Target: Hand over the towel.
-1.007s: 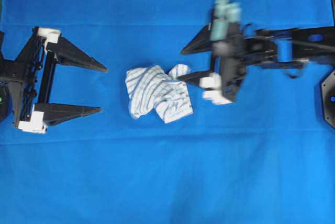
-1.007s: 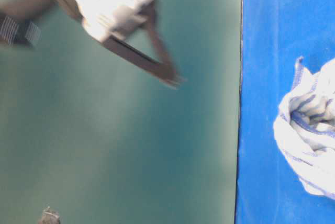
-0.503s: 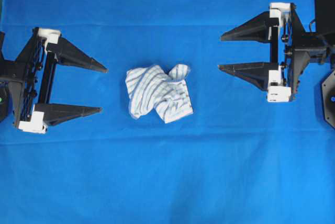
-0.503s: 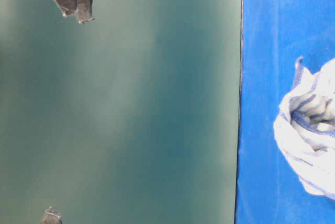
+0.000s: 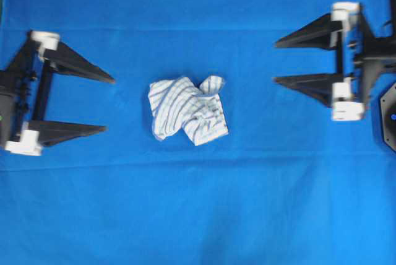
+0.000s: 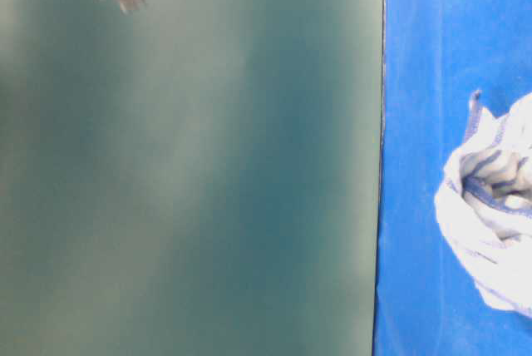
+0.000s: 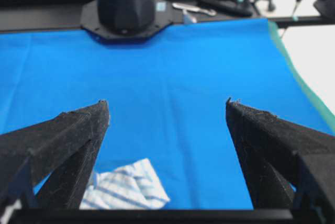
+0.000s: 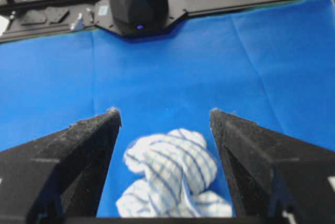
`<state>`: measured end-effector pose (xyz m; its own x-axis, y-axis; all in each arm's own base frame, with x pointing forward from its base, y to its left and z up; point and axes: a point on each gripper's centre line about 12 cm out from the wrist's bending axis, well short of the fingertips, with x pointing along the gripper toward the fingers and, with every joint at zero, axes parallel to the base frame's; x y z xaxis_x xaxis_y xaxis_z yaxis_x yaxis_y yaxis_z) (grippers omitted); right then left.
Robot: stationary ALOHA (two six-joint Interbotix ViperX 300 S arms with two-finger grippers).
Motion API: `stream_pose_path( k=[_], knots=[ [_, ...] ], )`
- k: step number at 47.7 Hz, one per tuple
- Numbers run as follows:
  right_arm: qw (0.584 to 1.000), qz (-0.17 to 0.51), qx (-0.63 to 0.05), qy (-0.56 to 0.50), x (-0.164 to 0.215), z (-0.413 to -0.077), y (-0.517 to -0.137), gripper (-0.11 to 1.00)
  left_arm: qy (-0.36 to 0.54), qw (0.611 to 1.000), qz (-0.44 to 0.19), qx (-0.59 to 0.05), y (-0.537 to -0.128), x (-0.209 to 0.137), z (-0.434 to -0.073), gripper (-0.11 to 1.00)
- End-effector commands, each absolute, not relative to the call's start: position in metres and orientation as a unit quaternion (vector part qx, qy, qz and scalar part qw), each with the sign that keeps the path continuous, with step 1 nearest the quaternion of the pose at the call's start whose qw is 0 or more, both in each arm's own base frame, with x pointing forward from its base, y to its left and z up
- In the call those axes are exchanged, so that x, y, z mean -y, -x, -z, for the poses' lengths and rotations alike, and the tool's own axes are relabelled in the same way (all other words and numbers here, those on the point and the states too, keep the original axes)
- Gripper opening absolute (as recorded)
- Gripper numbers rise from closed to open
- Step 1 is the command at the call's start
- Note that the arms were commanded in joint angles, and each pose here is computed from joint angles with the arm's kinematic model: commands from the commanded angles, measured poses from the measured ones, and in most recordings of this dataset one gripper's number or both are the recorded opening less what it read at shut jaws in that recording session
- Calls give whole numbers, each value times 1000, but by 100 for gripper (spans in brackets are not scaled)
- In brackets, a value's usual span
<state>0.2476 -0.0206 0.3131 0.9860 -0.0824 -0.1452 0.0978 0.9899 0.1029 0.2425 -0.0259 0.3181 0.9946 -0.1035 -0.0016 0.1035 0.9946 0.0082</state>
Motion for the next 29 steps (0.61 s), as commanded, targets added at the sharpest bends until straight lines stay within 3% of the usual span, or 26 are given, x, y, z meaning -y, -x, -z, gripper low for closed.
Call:
stream_pose_path(
  k=[1,17,29],
  knots=[
    [996,44,-58,-52,19,-321,-231,71,-4,999,51,16,-226,24,-329,90],
    [997,50,-19,-50,16,-283,-160,68,-11,998,51,27,-162,17,-296,90],
    [994,72,-63,-58,20,-225,-146,67,-13,999,37,8,-136,10,-250,90]
  ],
)
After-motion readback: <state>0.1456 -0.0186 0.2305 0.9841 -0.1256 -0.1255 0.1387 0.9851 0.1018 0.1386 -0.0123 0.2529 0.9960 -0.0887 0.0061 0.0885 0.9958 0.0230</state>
